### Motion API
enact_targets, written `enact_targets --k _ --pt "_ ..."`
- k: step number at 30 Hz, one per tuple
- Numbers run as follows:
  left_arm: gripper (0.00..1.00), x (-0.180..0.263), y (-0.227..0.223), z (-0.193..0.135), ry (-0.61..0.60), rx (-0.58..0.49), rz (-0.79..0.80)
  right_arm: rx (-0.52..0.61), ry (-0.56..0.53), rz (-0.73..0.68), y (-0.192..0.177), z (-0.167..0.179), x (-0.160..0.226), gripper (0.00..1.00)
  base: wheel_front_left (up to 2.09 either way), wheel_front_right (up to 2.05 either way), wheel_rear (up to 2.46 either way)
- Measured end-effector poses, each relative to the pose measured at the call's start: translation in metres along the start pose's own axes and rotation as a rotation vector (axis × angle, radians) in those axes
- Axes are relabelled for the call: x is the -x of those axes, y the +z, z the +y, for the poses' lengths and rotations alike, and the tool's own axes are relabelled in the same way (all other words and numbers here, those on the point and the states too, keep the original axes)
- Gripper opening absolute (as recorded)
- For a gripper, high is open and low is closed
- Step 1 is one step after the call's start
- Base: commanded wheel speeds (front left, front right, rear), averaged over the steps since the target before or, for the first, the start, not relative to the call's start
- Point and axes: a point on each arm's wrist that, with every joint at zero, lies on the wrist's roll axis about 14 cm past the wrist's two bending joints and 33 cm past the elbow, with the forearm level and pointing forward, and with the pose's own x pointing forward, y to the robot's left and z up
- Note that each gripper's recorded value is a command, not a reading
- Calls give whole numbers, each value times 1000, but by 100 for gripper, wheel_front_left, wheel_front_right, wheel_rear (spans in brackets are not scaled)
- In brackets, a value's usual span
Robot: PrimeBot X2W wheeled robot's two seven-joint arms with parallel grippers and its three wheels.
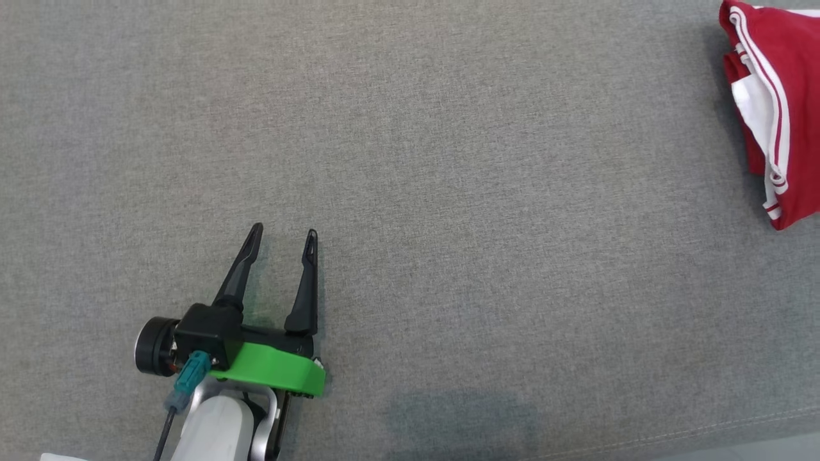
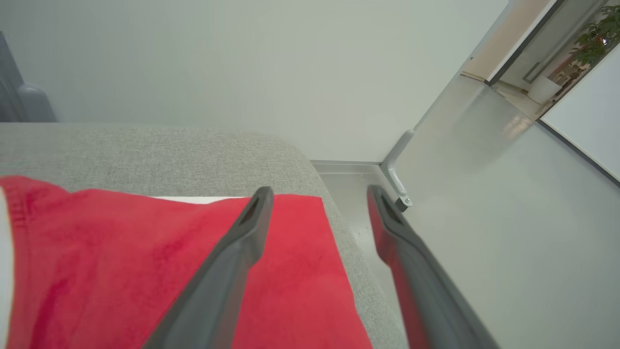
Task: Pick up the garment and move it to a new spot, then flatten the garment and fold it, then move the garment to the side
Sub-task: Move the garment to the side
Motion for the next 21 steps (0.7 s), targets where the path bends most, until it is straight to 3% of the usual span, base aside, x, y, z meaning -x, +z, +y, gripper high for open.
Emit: enact_targets --k 12,21 --pt "100 3 32 9 47 -10 -76 -65 156 -190 60 56 26 100 0 0 0" --pt "100 29 61 23 139 8 -151 -188 298 -297 84 95 89 100 0 0 0"
